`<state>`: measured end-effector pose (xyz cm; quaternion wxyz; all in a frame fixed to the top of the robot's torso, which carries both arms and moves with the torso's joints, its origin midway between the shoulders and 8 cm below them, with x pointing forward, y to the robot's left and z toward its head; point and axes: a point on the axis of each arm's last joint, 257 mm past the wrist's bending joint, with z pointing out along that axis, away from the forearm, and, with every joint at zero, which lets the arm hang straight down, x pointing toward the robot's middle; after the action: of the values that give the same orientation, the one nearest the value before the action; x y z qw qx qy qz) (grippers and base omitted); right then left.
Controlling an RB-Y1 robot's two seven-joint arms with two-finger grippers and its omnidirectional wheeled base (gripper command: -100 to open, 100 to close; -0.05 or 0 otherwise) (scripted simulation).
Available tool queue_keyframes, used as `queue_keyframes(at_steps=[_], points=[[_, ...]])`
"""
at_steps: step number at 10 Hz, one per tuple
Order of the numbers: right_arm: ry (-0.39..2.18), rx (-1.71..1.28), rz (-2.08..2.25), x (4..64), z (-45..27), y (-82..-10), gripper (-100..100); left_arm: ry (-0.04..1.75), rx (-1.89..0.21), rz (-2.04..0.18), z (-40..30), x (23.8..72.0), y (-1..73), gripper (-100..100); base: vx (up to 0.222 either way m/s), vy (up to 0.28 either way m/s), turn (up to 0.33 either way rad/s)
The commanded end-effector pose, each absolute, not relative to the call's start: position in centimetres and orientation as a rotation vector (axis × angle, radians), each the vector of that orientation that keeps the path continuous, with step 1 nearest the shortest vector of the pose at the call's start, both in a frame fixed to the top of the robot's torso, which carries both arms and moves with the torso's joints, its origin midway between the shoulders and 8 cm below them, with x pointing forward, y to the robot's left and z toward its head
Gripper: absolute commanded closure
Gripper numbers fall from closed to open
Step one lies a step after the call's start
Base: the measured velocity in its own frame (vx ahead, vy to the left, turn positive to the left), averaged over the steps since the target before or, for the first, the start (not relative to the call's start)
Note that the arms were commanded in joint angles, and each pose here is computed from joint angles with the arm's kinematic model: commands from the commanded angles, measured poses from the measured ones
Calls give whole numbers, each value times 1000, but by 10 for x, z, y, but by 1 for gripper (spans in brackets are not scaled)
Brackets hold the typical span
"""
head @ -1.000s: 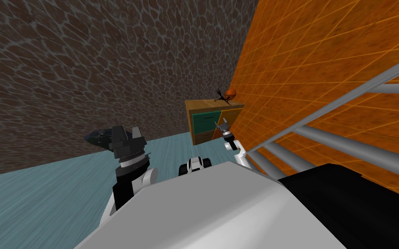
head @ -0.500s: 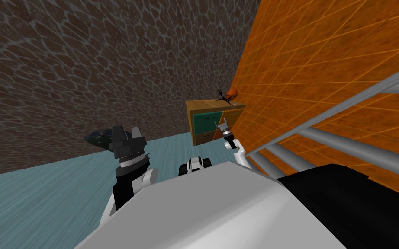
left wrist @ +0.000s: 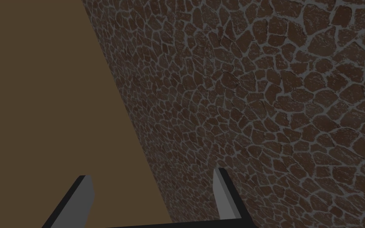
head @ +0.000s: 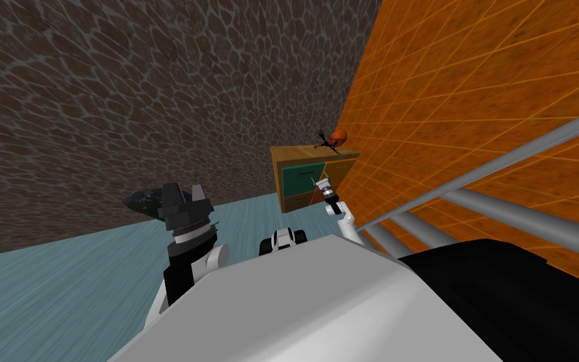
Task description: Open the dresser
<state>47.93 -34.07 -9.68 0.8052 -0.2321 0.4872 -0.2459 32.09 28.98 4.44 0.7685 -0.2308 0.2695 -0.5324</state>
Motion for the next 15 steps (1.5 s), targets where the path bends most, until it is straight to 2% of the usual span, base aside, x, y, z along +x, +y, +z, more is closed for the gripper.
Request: queue_keyframes(at_steps=[1, 15], points=[[1050, -550, -621, 489, -109, -350, -100, 585, -501, -1155, 44, 321, 290, 0, 46, 18, 17], [1061, -768, -957, 518, -157, -363, -100, 585, -501, -1155, 44, 321, 290, 0, 36, 11, 12]])
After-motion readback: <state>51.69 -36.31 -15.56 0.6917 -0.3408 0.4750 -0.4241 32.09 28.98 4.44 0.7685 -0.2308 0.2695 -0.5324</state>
